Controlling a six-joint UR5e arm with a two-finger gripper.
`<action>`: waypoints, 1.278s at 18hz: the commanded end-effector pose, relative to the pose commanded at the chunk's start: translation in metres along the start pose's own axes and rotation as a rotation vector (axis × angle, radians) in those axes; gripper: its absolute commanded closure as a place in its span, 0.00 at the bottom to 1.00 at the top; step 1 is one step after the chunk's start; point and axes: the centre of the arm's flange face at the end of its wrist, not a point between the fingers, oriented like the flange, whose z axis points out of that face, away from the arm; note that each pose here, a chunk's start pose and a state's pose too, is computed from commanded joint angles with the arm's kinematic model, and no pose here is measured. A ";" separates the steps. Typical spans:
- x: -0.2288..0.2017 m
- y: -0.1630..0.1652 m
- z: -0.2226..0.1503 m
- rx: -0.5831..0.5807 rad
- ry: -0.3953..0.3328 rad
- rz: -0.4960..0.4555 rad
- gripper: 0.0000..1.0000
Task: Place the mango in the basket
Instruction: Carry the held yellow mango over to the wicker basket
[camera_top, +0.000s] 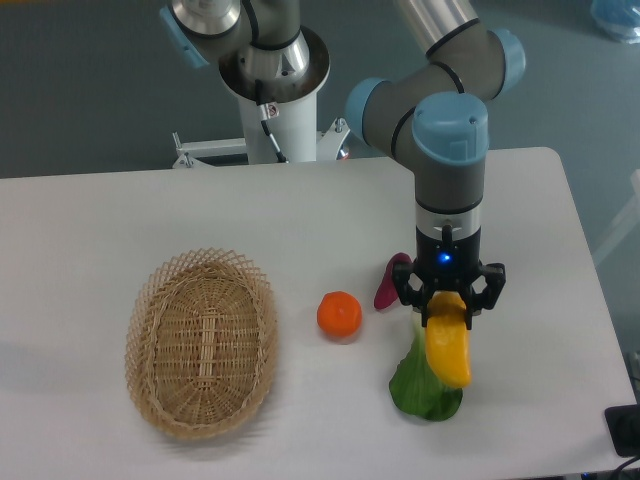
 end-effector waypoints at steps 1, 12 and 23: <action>0.000 0.000 0.000 0.000 0.000 0.000 0.43; 0.022 -0.004 0.003 -0.015 0.013 -0.016 0.43; 0.175 -0.018 -0.018 -0.022 0.105 -0.034 0.43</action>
